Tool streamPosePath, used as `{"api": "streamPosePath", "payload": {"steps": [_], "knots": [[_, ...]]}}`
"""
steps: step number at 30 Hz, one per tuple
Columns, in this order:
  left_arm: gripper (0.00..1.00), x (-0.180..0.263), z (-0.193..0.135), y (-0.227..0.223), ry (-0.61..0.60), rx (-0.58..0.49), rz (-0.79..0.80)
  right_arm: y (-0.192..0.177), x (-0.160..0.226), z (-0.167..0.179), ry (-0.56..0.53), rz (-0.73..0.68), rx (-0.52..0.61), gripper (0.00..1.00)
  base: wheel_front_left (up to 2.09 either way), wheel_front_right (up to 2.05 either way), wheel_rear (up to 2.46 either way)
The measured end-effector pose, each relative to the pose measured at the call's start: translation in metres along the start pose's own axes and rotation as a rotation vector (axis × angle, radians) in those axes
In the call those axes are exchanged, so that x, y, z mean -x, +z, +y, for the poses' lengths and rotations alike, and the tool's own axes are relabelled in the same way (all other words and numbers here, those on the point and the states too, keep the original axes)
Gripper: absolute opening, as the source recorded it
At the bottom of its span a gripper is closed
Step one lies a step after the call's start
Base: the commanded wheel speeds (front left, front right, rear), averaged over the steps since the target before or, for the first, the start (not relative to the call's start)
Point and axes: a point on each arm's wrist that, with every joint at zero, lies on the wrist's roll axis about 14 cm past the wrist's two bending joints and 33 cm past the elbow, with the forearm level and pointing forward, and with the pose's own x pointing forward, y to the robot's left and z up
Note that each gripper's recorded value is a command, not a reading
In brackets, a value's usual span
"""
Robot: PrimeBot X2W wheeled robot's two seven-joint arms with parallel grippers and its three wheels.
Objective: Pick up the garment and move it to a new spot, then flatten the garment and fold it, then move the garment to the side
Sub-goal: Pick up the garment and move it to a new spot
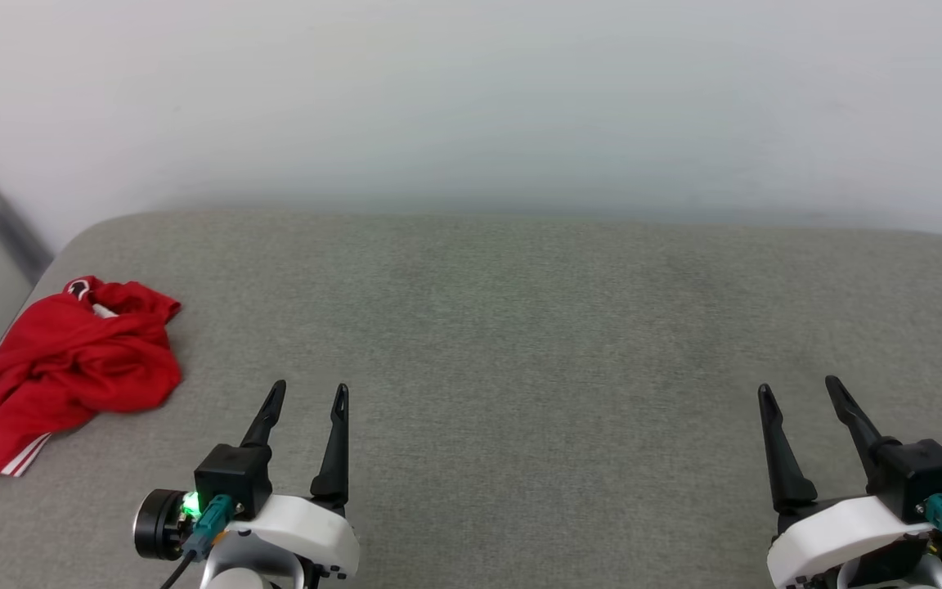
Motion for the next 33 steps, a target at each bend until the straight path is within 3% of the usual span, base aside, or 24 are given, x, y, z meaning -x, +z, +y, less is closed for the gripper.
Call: {"api": "streamPosePath", "payload": {"steps": [8,23,33], "knots": [[1.0,0.015,0.036,0.006,0.128,0.02,-0.017,0.002,-0.017,0.033,0.101,-0.009,-0.006,1.0,0.0,0.0,0.0],[1.0,0.097,0.14,0.026,0.501,-0.016,-0.062,0.008,-0.053,0.147,0.428,-0.028,-0.039,1.0,0.0,0.0,0.0],[1.0,0.142,0.17,0.027,0.643,-0.036,-0.052,0.011,-0.059,0.191,0.55,-0.042,-0.057,1.0,0.0,0.0,0.0]]}}
